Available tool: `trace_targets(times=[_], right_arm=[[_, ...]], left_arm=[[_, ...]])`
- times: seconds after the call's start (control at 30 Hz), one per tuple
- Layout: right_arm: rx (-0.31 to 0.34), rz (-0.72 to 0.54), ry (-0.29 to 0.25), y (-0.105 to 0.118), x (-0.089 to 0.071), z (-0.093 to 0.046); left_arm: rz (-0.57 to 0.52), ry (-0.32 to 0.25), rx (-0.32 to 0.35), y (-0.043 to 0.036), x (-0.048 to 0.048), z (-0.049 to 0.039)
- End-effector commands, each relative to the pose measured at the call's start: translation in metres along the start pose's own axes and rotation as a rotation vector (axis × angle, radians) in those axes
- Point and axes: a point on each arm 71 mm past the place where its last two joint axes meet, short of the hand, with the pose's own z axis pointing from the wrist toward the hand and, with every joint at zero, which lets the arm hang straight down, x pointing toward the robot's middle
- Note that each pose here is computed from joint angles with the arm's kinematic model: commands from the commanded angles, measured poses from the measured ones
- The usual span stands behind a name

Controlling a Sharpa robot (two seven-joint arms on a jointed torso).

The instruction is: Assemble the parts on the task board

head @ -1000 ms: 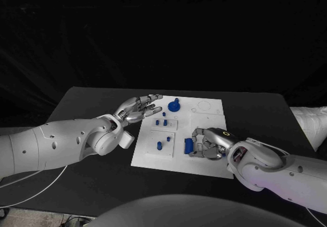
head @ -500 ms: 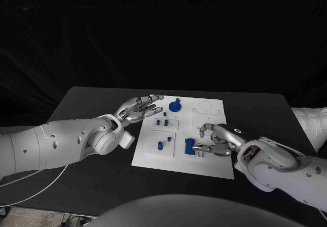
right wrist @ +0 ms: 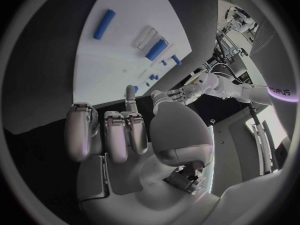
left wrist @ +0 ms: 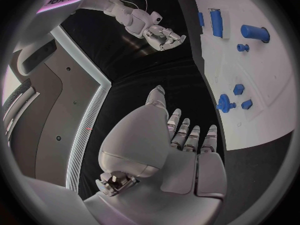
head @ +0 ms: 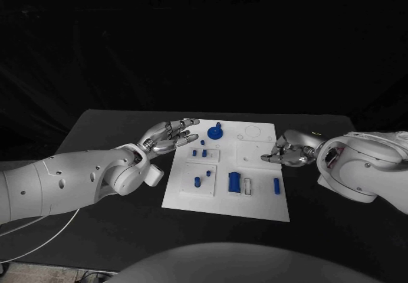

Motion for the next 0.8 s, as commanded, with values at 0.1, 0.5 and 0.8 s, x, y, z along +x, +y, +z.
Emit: trace_targets(times=[0.1, 0.5, 0.8], right_arm=[[0.225, -0.124, 0.279, -0.019, 0.013, 0.005], [0.263, -0.201, 0.202, -0.019, 0.005, 0.019], [0.25, -0.181, 0.193, -0.012, 0.01, 0.025]], left_arm=[[-0.003, 0.014, 0.017, -0.0018, 0.0041, 0.0022], [-0.005, 0.027, 0.01, -0.0001, 0.004, 0.0048], [-0.005, 0.036, 0.014, -0.0006, 0.0055, 0.0052]])
